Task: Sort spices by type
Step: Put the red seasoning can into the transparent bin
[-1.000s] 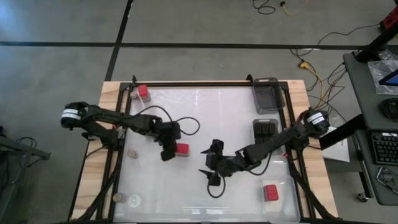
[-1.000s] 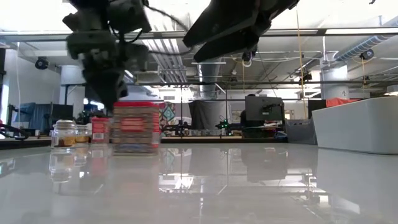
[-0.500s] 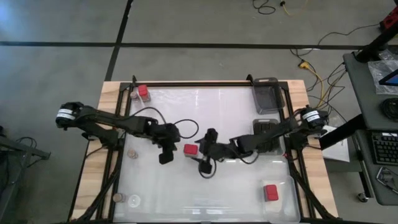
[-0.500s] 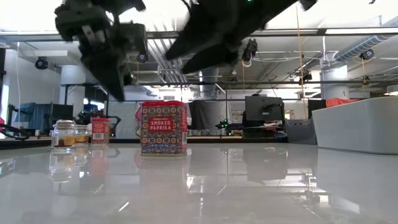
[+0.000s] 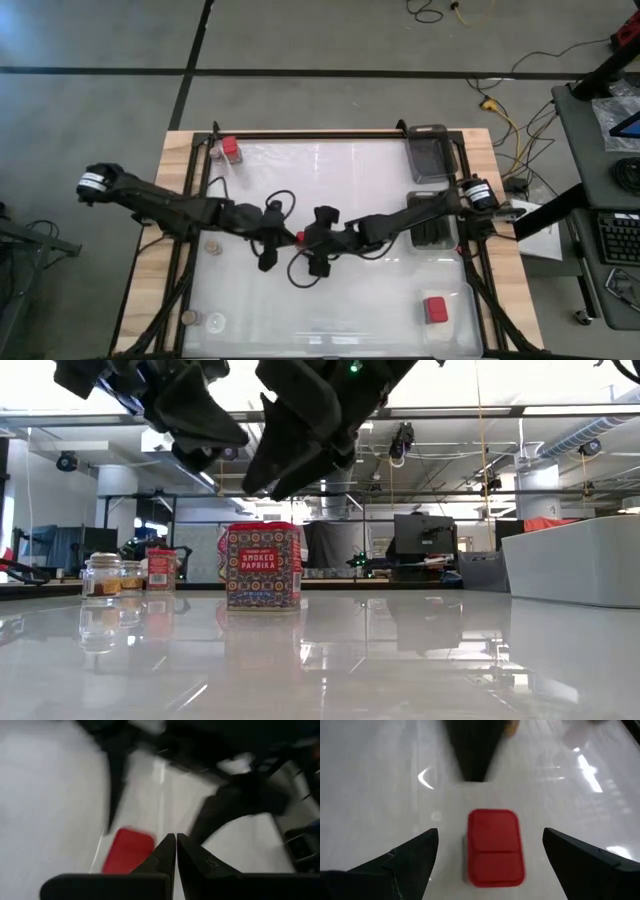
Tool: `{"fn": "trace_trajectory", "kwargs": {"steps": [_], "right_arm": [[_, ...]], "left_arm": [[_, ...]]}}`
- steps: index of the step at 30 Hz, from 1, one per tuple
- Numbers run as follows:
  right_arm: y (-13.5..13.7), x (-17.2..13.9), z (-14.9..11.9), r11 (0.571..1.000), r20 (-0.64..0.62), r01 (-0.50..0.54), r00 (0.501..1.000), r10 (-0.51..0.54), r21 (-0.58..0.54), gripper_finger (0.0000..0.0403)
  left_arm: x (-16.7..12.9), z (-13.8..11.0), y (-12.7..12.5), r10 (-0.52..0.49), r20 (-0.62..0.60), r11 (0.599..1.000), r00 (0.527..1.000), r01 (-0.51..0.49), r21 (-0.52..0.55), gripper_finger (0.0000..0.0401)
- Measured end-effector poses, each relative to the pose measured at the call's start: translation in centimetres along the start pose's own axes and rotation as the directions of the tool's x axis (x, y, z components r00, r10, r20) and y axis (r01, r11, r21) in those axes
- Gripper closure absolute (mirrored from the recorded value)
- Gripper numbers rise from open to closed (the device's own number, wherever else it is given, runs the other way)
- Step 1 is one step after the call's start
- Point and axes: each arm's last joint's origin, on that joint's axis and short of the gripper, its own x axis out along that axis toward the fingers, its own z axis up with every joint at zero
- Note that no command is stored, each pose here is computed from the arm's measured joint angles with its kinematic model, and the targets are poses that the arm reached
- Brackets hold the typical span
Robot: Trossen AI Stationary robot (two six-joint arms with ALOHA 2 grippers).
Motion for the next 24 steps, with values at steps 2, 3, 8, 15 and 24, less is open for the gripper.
{"fn": "trace_trajectory", "kwargs": {"steps": [2,3,8,15,24], "right_arm": [[-0.4,0.3,0.4,1.0,0.011,0.002,1.0,-0.002,0.014,0.0053],[-0.7,0.4,0.3,1.0,-0.003,-0.004,1.0,0.004,0.014,0.0053],[-1.4,1.5,-0.2,0.999,-0.034,-0.034,0.999,0.034,0.006,0.0053],[-0.8,3.7,-1.3,0.997,-0.068,-0.071,0.995,0.072,0.006,0.0053],[-1.0,4.1,-1.2,0.997,-0.053,-0.068,0.996,0.069,0.025,0.006]], "left_arm": [[0.2,-0.7,-0.2,-0.034,0.056,0.999,0.998,0.033,0.003,0.0401],[0.3,-1.2,-0.2,-0.046,0.07,0.999,0.996,0.046,-0.004,0.0401],[0.2,-3.3,-0.5,-0.073,0.041,0.995,0.996,0.076,-0.062,0.0401],[-0.8,-4.8,-0.8,-0.106,0.016,0.988,0.994,0.107,-0.107,0.0401],[-1.4,-6.2,-0.8,-0.053,0.025,0.99,0.998,0.056,-0.129,0.0401]]}}
